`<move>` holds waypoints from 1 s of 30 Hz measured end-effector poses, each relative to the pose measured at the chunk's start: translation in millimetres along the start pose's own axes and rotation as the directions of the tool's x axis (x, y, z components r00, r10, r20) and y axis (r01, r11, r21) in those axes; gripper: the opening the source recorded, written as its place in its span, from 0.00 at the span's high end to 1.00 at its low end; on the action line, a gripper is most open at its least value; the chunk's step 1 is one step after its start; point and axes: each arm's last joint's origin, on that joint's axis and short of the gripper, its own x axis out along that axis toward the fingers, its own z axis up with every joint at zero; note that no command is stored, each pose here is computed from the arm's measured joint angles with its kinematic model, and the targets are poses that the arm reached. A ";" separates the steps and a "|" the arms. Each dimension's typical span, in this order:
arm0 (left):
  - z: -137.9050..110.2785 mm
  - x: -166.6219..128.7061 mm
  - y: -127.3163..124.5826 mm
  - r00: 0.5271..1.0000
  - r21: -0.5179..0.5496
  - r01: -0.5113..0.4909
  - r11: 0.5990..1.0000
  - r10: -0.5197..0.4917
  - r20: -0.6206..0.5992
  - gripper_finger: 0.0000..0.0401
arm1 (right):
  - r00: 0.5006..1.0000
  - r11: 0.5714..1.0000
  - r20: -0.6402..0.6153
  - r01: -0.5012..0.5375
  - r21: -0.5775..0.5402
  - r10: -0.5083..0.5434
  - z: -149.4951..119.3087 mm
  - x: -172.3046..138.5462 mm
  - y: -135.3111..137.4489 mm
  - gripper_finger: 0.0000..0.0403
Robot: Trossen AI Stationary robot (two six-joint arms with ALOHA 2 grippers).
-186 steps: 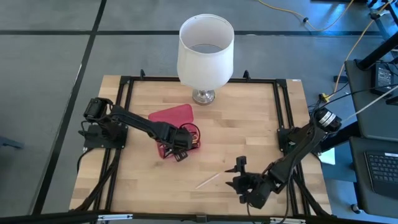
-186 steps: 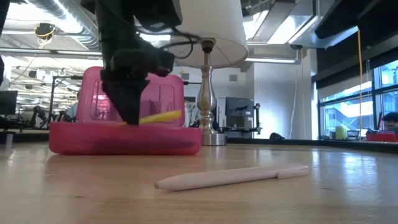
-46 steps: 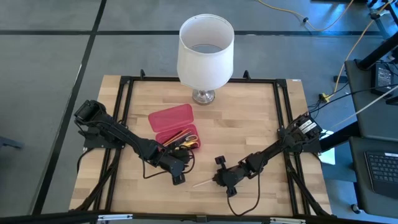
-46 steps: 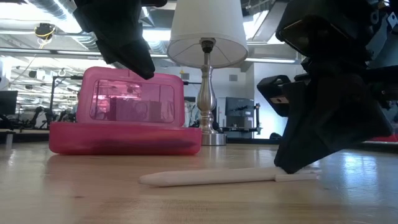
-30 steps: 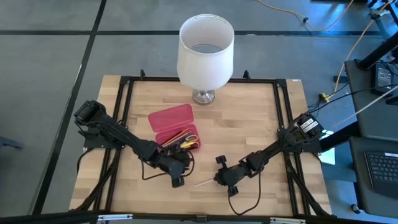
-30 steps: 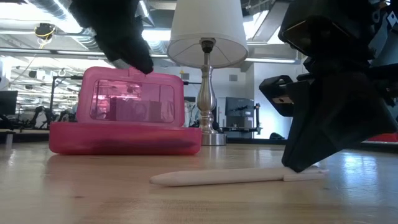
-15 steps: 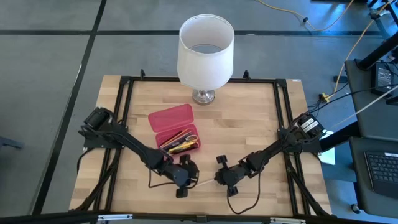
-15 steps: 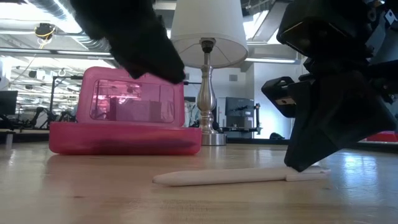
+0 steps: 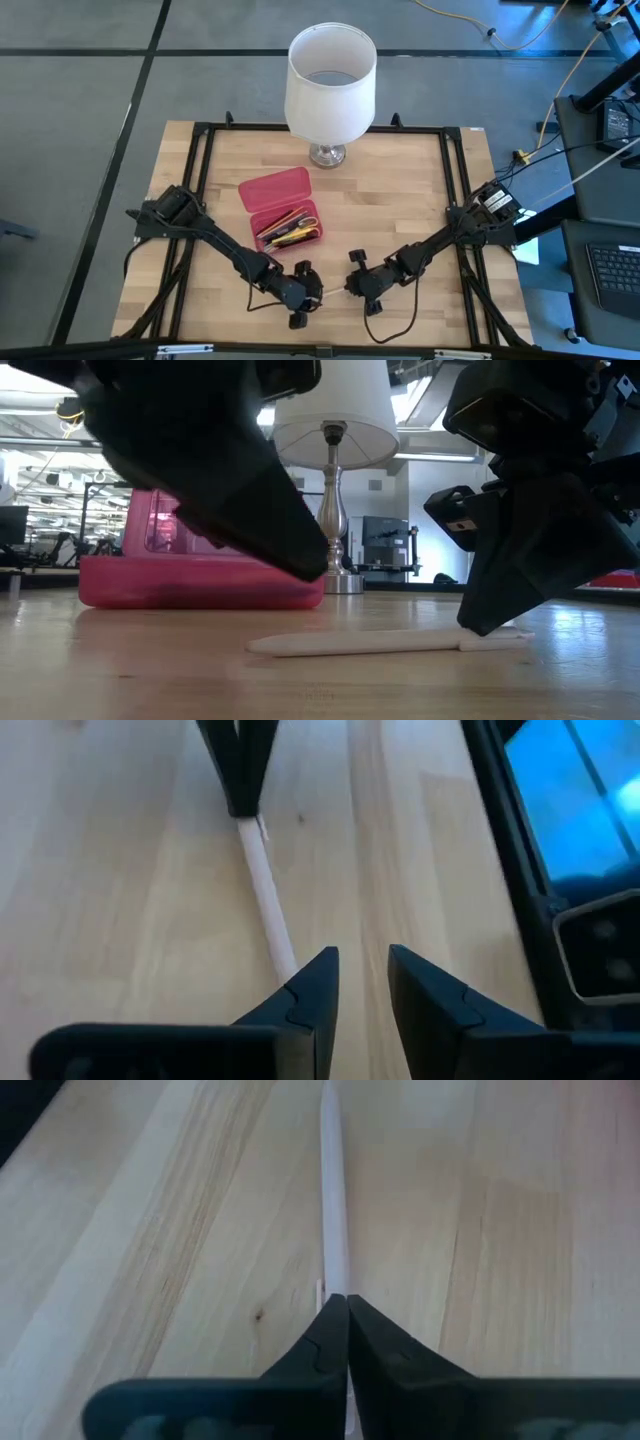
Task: Pick & place school supplies into a supply box
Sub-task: Put the light pink pen into the red supply box
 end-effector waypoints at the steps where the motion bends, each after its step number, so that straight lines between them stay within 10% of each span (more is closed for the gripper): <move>1: 0.0 1.4 0.1 1.000 -0.002 -0.014 1.000 0.014 0.019 0.79 | 1.000 1.000 0.000 0.001 0.002 -0.001 -0.1 0.1 0.0 0.97; 20: -7.7 5.8 0.1 0.987 -0.011 -0.139 0.990 0.140 0.073 0.76 | 1.000 1.000 0.001 0.001 0.004 -0.001 -0.2 0.2 0.0 0.97; 30: -7.3 5.7 0.9 0.983 -0.012 -0.163 0.987 0.163 0.087 0.50 | 1.000 1.000 0.001 0.001 0.004 -0.001 -0.3 0.3 0.0 0.97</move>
